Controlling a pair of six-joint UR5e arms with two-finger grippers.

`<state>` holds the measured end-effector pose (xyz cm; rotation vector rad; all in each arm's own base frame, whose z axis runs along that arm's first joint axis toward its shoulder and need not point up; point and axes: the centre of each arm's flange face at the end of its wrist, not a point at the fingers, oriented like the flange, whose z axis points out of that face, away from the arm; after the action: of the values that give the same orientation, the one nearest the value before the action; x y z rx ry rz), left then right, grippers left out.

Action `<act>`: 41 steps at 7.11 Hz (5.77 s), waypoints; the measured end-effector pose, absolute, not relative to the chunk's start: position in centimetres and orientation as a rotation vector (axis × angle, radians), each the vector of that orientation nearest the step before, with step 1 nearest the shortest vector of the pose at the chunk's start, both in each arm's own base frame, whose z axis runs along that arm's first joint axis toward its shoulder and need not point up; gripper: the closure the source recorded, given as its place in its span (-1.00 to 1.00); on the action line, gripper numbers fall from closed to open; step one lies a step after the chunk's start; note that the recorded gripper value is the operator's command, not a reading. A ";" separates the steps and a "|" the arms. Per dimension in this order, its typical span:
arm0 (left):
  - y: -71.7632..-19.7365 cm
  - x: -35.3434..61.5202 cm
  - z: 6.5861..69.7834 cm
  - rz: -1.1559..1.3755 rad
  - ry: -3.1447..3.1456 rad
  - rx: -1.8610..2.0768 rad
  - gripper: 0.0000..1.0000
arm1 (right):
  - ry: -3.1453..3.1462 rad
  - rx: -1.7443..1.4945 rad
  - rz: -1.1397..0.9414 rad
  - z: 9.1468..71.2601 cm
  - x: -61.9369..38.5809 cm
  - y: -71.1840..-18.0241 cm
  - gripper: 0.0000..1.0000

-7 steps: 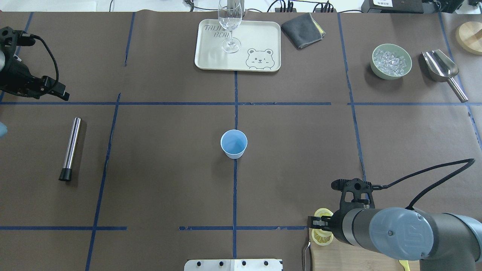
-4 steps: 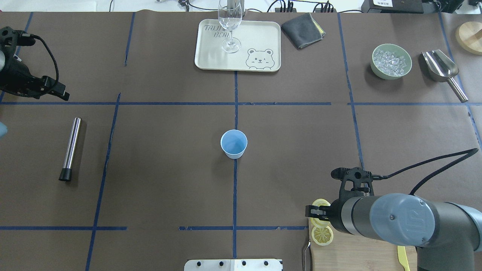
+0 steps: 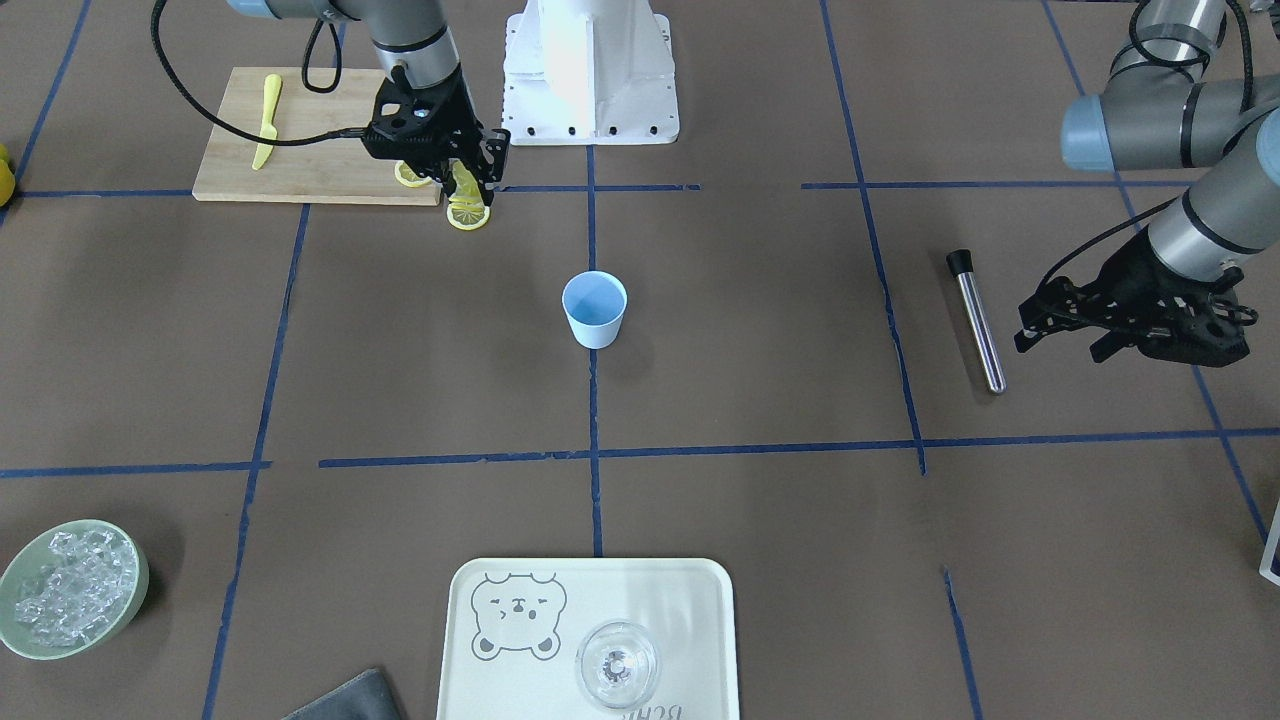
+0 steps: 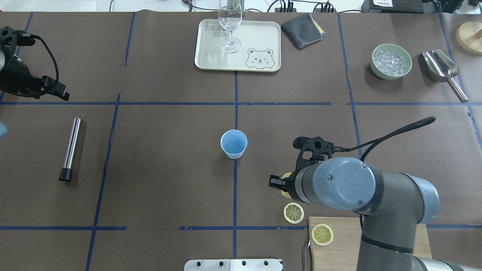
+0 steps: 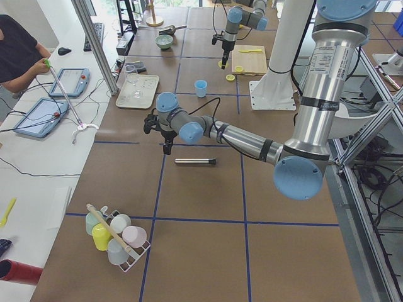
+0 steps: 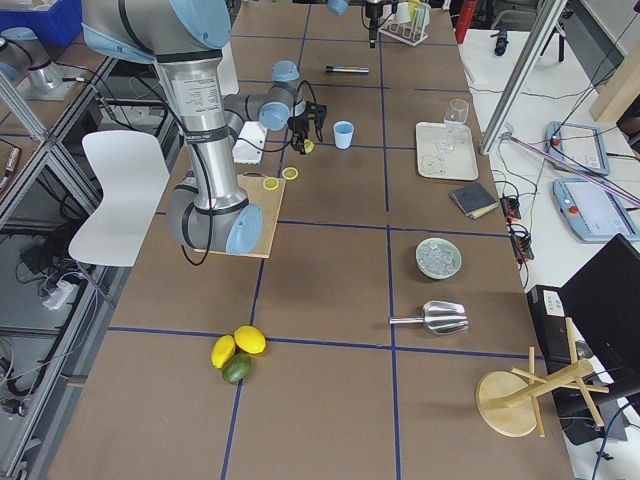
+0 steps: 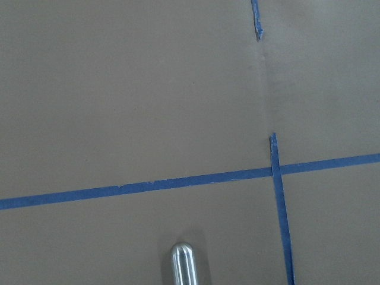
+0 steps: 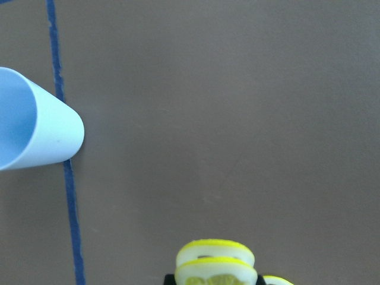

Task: Squeeze lemon into cup
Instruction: 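Carry the lemon slice over the blue cup with the right gripper, then lower the lemon slice into the blue cup and open the right gripper, then raise the right gripper away from the cup while the left gripper grasps the silver muddler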

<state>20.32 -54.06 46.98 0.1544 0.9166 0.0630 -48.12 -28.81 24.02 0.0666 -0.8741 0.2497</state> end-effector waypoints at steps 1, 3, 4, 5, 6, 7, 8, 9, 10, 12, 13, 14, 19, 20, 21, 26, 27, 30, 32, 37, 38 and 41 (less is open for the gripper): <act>-54.1 20.3 47.0 0.063 0.916 0.154 -1.00 | -0.878 0.074 0.262 22.9 -48.4 -29.8 0.05; -54.1 20.3 47.0 0.062 0.916 0.153 -1.00 | -0.900 0.098 0.292 20.9 -48.2 -32.1 0.03; -54.1 20.3 47.0 0.063 0.916 0.154 -1.00 | -0.908 0.113 0.310 19.7 -48.7 -33.8 0.03; -54.1 20.3 47.0 0.063 0.916 0.154 -1.00 | -0.914 0.127 0.329 18.5 -49.2 -35.6 0.03; -54.1 20.4 46.9 0.063 0.917 0.155 -1.00 | -0.915 0.139 0.344 17.4 -49.9 -37.3 0.02; -54.2 20.4 46.8 0.064 0.918 0.157 -1.00 | -0.911 0.147 0.355 16.4 -50.8 -39.0 0.02; -54.3 20.4 46.6 0.065 0.919 0.159 -1.00 | -0.903 0.148 0.357 16.0 -52.0 -40.2 0.00; -54.3 20.5 46.5 0.066 0.919 0.160 -1.00 | -0.899 0.146 0.358 15.7 -53.3 -41.1 -0.08; -54.3 20.5 46.5 0.066 0.919 0.160 -1.00 | -0.896 0.138 0.354 15.4 -54.4 -41.5 -0.09; -54.4 20.5 46.4 0.067 0.920 0.161 -1.00 | -0.896 0.119 0.342 14.9 -55.6 -41.6 -0.09; -54.4 20.5 46.4 0.067 0.920 0.161 -1.00 | -0.892 0.114 0.337 14.9 -56.1 -41.5 -0.09; -54.4 20.5 46.5 0.067 0.920 0.160 -1.00 | -0.887 0.109 0.332 15.0 -56.6 -41.2 -0.09; -54.3 20.5 46.6 0.066 0.919 0.159 -1.00 | -0.883 0.098 0.316 15.1 -57.7 -40.3 -0.62; -54.3 20.5 46.6 0.066 0.919 0.159 -1.00 | -0.883 0.098 0.314 15.1 -57.7 -40.3 -0.78; -54.3 20.5 46.6 0.066 0.918 0.159 -1.00 | -0.885 0.099 0.312 15.1 -57.6 -40.3 -0.81; -54.4 20.9 47.7 0.026 0.913 0.120 -1.00 | -0.914 0.044 0.291 15.4 -53.6 -42.2 -1.00; -54.0 21.9 48.3 0.000 0.909 0.084 -1.00 | -0.909 0.043 0.277 17.0 -51.1 -43.5 -1.00; -51.7 25.8 50.0 -0.002 0.882 -0.001 -1.00 | -0.878 0.080 0.205 21.8 -40.8 -49.6 -1.00; -50.5 27.7 51.4 0.018 0.850 -0.025 -1.00 | -0.847 0.127 0.149 25.1 -34.1 -53.4 -1.00; -50.2 29.3 54.3 0.025 0.791 -0.048 -1.00 | -0.815 0.163 0.078 30.7 -24.1 -57.1 -1.00; -50.2 29.5 54.5 0.026 0.787 -0.053 -1.00 | -0.816 0.160 0.081 31.1 -23.5 -57.2 -1.00; -50.3 29.9 54.5 0.030 0.788 -0.056 -0.17 | -0.816 0.160 0.086 31.5 -23.0 -57.3 -1.00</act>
<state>29.93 -50.28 54.48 -0.0560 0.7882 0.0300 -22.96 -57.29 31.50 0.1599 -0.8165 0.0861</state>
